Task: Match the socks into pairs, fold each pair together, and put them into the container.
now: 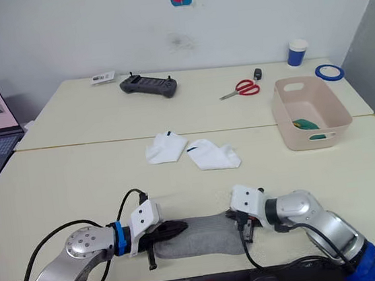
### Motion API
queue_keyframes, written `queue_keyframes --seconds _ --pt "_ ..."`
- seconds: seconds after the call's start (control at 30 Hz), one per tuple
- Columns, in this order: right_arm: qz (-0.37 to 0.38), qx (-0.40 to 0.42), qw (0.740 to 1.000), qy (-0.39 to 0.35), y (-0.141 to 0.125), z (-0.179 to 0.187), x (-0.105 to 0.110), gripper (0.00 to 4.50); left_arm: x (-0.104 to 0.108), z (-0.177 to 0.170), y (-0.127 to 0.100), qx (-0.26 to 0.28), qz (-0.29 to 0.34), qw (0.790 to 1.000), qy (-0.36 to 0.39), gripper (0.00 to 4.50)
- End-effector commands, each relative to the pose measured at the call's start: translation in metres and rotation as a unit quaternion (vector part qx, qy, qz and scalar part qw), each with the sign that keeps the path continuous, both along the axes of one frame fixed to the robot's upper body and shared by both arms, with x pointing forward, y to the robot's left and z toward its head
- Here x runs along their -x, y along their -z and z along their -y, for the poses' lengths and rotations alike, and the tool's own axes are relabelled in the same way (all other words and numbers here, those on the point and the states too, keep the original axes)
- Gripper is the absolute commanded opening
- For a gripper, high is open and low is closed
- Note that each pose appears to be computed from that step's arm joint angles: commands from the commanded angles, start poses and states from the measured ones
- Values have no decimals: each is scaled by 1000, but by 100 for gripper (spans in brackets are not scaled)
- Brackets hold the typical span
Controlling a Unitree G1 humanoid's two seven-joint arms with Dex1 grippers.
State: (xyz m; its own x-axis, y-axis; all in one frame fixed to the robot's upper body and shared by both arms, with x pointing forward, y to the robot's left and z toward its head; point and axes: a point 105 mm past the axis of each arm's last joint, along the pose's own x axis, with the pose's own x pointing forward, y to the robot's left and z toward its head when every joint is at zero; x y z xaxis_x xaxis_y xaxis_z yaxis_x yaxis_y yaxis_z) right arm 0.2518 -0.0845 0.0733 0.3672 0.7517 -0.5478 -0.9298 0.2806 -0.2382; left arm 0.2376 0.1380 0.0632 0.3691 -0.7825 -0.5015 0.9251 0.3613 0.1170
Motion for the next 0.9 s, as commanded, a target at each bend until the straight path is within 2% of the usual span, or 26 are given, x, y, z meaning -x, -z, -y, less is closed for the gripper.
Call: queue_keyframes --seconds 0.03,0.13,0.3,0.4,0.53,0.63,0.73,0.83,0.9 --pt "16 -29 999 0 -15 8 1 4 3 -6 7 -8 -10 1000 -7 0" --pt "-1 -129 991 -22 -46 -10 15 4 11 2 -17 18 19 998 53 0" --pt "-29 -108 989 -95 -36 -28 42 4 9 7 -41 17 46 994 93 0" --pt "-38 -80 989 -115 -19 -35 47 4 11 6 -32 1 28 995 96 0" --pt "-45 -28 993 -106 6 -26 47 4 14 -9 -1 -50 2 996 78 0" --pt "-53 -10 996 -77 12 -11 43 4 16 -20 14 -76 -3 995 67 0" --pt "-55 6 997 -57 11 8 42 4 17 -23 19 -80 -4 995 62 0" --pt "-34 -51 997 -55 -15 3 43 4 17 -10 7 -33 7 997 66 0" --pt "-23 -113 993 -33 -40 -6 40 4 18 -1 -9 9 7 998 66 0"
